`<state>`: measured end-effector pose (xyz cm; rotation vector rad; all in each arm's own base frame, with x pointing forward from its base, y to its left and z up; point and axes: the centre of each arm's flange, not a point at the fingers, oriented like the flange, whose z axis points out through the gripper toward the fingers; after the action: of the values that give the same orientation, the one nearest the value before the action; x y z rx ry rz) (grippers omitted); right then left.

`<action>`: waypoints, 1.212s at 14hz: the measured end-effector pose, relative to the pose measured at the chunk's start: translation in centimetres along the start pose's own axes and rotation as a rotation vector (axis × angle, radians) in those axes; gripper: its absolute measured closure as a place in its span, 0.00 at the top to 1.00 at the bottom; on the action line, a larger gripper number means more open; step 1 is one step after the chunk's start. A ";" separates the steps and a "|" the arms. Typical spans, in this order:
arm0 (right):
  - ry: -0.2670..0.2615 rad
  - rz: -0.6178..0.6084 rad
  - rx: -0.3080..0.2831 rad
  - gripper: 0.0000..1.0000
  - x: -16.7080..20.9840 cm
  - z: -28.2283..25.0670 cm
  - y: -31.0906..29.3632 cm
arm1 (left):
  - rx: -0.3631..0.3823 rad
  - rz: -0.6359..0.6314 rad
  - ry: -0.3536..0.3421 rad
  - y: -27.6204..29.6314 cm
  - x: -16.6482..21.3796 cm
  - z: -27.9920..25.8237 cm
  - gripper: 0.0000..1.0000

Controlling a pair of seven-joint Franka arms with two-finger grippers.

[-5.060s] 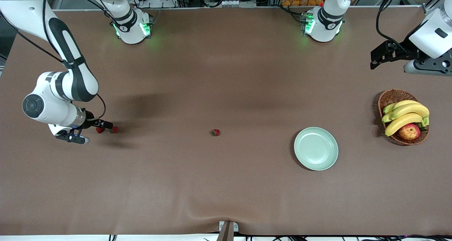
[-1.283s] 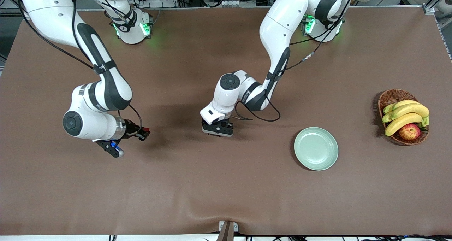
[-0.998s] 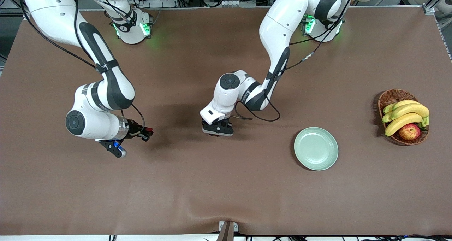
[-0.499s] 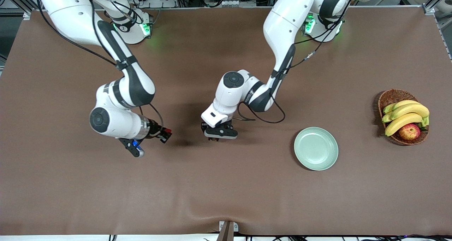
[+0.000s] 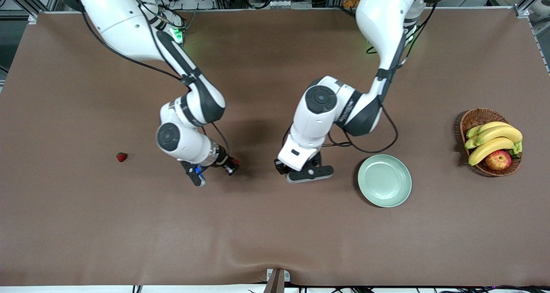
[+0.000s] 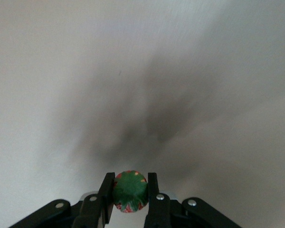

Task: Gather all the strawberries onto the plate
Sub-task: 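Drop the left gripper's berry on the plate while the right gripper releases another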

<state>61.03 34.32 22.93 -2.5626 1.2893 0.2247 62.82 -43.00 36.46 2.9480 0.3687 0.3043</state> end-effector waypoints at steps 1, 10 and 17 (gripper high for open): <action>0.000 0.021 0.011 0.32 -1.5 1.2 -0.4 | 0.025 -0.035 -0.016 -1.7 1.5 -1.5 0.34; -0.019 0.115 0.031 0.32 -10.6 7.1 -2.4 | 0.132 -0.236 -0.057 -15.4 10.3 -9.0 0.34; -0.013 0.117 0.046 0.65 -11.0 7.0 -3.4 | 0.165 -0.280 -0.047 -19.1 12.3 -8.9 0.34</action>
<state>57.08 46.80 19.63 -2.4467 1.4243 0.2319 68.26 -20.41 43.90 2.9992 0.8270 0.1755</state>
